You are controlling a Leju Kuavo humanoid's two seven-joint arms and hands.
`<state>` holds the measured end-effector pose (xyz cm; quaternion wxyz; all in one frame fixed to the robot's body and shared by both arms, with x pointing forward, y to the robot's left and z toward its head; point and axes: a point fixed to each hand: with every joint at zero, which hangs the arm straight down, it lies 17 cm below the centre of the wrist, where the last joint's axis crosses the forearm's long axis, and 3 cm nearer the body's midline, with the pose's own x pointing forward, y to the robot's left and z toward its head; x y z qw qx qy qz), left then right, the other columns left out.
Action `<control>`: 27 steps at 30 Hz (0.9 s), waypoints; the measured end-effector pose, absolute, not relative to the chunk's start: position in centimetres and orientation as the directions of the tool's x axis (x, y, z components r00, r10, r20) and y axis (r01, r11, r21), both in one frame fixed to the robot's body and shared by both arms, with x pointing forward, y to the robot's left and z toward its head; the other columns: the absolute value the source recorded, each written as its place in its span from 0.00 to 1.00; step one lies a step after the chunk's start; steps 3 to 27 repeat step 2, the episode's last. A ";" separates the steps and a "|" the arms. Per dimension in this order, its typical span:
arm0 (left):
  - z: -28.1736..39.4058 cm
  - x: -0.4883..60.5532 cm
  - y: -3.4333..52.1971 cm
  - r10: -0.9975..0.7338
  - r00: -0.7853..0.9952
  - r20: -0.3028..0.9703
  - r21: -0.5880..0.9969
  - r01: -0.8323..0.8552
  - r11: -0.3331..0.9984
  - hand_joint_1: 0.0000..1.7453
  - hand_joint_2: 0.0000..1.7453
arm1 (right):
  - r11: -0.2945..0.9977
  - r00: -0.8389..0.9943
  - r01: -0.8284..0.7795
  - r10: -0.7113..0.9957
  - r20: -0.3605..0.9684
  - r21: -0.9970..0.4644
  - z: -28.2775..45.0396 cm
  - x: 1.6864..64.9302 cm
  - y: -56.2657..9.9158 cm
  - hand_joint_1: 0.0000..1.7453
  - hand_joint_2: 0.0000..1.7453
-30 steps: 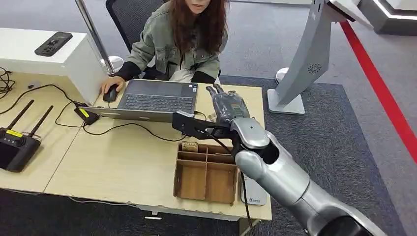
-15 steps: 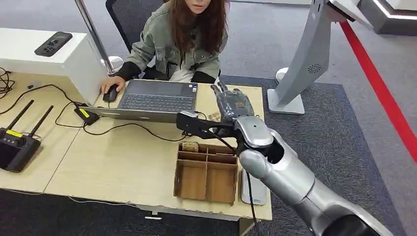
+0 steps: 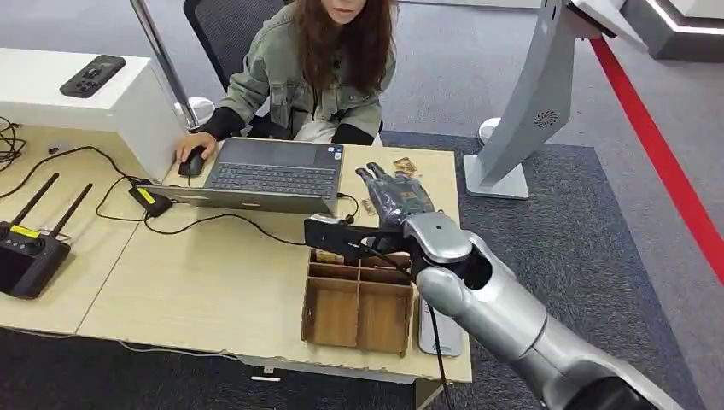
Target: Pass the card to the sensor for recognition and then transmit it.
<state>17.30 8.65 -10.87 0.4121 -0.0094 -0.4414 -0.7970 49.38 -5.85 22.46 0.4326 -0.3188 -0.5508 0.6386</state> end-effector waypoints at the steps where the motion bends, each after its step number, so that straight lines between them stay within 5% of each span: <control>1: -10.8 17.4 8.7 -0.648 -0.662 0.375 0.702 0.660 -0.268 0.00 0.00 | -0.014 -0.431 -0.216 0.899 0.083 -0.976 22.3 49.2 -5.7 0.00 1.00; 27: -10.6 17.5 8.8 -0.647 -0.665 0.372 0.710 0.653 -0.264 0.00 0.00 | -0.007 -0.439 -0.230 0.893 0.097 -0.973 22.1 49.0 -5.5 0.00 1.00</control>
